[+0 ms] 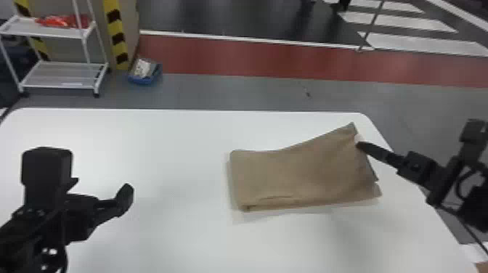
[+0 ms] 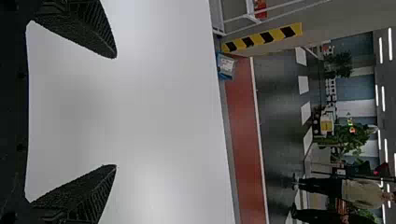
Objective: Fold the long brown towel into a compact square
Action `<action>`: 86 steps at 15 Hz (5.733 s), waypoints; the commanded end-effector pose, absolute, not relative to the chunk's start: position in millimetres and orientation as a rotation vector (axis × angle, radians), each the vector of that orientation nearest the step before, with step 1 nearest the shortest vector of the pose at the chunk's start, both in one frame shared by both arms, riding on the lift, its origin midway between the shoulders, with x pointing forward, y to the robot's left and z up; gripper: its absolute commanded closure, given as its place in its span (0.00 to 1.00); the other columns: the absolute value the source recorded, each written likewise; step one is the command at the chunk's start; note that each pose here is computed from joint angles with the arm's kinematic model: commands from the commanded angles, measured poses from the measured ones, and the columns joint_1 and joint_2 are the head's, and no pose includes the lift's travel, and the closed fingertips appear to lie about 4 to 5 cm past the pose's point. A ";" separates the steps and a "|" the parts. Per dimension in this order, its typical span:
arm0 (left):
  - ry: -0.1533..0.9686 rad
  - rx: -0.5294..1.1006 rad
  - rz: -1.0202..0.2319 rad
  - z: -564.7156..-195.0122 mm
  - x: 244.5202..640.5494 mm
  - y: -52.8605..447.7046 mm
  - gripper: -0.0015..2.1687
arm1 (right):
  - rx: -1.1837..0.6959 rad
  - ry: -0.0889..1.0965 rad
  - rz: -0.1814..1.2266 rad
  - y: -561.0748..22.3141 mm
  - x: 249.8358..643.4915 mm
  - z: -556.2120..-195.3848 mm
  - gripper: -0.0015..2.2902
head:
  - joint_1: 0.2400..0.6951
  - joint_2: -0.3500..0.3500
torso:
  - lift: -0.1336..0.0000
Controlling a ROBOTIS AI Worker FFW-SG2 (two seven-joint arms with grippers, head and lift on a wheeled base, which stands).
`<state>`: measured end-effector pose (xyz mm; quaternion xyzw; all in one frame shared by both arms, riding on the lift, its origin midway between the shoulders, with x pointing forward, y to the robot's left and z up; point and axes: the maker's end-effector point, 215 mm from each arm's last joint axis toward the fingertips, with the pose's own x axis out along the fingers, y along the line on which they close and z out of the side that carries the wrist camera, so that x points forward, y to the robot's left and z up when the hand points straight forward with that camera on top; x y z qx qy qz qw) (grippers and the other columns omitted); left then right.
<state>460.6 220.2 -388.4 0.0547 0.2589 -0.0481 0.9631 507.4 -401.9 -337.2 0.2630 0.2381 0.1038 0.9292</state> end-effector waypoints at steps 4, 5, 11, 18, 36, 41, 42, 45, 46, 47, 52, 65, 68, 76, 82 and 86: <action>0.527 0.116 -0.099 -389.9 460.2 217.8 0.02 | 0.525 0.521 0.195 -398.3 511.4 -371.8 0.49 | 1.00 0.20 | 0.07; 0.528 0.117 -0.098 -390.6 460.1 218.4 0.02 | 0.528 0.521 0.190 -400.4 511.9 -370.6 0.49 | 1.00 0.20 | 0.07; 0.537 0.123 -0.094 -395.2 459.9 220.4 0.02 | 0.567 0.488 0.143 -445.7 507.6 -348.5 0.49 | 1.00 0.17 | 0.07; 0.548 0.141 -0.090 -402.1 459.5 221.8 0.02 | 0.576 0.522 0.145 -433.0 512.7 -373.3 0.53 | 1.00 0.12 | 0.07; 0.570 0.141 -0.104 -409.4 448.9 214.8 0.02 | 0.476 0.372 -0.050 -513.9 503.3 -344.6 0.02 | 1.00 0.06 | 0.07; 0.530 0.147 -0.170 -395.6 459.0 163.5 0.02 | 0.484 0.374 0.098 -476.8 482.1 -349.8 0.02 | 1.00 0.02 | 0.07; 0.526 0.155 -0.179 -395.9 457.8 154.2 0.02 | 0.464 0.379 0.128 -465.1 479.2 -355.8 0.07 | 1.00 0.01 | 0.07; 0.530 0.159 -0.176 -398.6 458.0 153.5 0.02 | 0.431 0.408 0.248 -397.9 465.7 -360.9 0.27 | 1.00 0.01 | 0.07; 0.530 0.163 -0.168 -398.8 459.1 158.5 0.02 | 0.421 0.409 0.281 -370.3 462.3 -355.9 0.27 | 1.00 0.02 | 0.07; 0.528 0.167 -0.162 -397.7 460.1 162.9 0.02 | 0.397 0.432 0.301 -343.2 460.0 -355.2 0.27 | 1.00 0.07 | 0.07; 0.547 0.147 -0.192 -404.6 447.4 151.3 0.02 | 0.292 0.436 0.350 -266.4 457.7 -346.8 0.27 | 1.00 0.27 | 0.07; 0.150 -0.144 -0.213 -352.7 451.5 -21.7 0.02 | 0.073 0.354 0.256 -445.0 428.9 -331.2 0.20 | 1.00 0.00 | 0.07; 0.154 -0.139 -0.216 -372.5 453.3 -45.3 0.02 | 0.060 0.366 0.263 -454.9 419.2 -337.8 0.20 | 1.00 0.00 | 0.07; 0.338 0.033 -0.294 -450.1 462.7 -95.8 0.07 | 0.056 0.342 0.292 -448.4 411.2 -352.3 0.20 | 1.00 0.00 | 0.07; 0.390 0.059 -0.339 -465.1 453.7 -105.3 0.10 | 0.056 0.338 0.277 -451.8 424.7 -356.4 0.20 | 1.00 0.00 | 0.07; 0.411 0.085 -0.368 -468.5 450.4 -114.0 0.16 | 0.060 0.327 0.276 -454.5 429.8 -355.3 0.20 | 1.00 0.00 | 0.07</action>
